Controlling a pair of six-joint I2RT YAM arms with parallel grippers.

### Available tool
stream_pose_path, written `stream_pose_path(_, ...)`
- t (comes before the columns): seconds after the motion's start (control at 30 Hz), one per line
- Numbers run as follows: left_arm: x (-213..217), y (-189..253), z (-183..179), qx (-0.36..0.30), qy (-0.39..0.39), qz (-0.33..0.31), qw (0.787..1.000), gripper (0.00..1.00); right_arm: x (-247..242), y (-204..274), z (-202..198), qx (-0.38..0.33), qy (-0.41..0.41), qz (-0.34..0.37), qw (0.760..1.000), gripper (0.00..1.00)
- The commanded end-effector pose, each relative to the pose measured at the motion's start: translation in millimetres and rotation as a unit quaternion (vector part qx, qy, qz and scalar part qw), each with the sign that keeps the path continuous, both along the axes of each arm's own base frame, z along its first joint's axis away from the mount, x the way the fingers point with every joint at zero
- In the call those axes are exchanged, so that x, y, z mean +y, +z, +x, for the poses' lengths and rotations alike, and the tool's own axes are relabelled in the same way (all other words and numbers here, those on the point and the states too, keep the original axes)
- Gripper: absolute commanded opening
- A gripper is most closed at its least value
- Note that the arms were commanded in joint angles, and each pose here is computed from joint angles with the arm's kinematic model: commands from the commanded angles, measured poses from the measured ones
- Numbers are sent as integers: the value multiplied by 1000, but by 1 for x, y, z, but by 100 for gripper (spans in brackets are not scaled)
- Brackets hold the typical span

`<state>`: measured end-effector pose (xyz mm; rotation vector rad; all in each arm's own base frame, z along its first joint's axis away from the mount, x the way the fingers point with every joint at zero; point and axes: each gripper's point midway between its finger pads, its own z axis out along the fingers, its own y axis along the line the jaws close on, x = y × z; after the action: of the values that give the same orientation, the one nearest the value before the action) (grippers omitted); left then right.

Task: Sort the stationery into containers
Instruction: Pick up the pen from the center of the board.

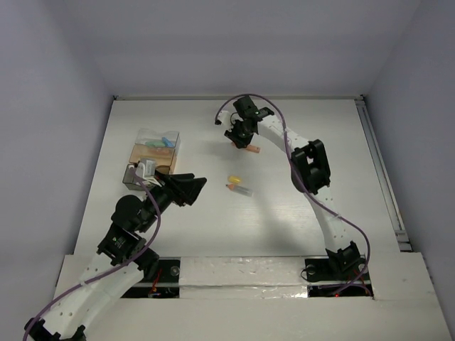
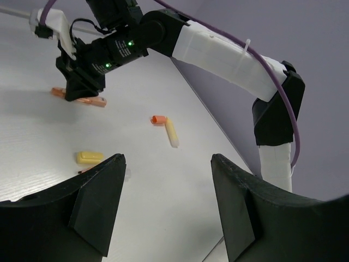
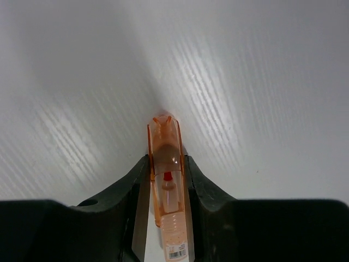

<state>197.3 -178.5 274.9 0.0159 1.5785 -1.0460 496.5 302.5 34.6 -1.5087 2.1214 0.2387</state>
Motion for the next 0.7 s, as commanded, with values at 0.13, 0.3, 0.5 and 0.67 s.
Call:
stream_pose_path(0.13,-19,-8,-3,3,-46,-33,998,60,16,83,47,-118,-143,127,974,0)
stream_pose_path(0.3,-23,-16,7,9,-41,-30,999,60,9,146,31,-132,-238,238,932,0)
stream_pose_path(0.5,-27,-20,22,6,-25,-28,999,60,-8,246,-24,-133,-301,416,848,0)
stream_pose_path(0.67,-29,-15,32,-7,-14,-20,1000,59,-21,263,-84,-76,-313,517,793,0)
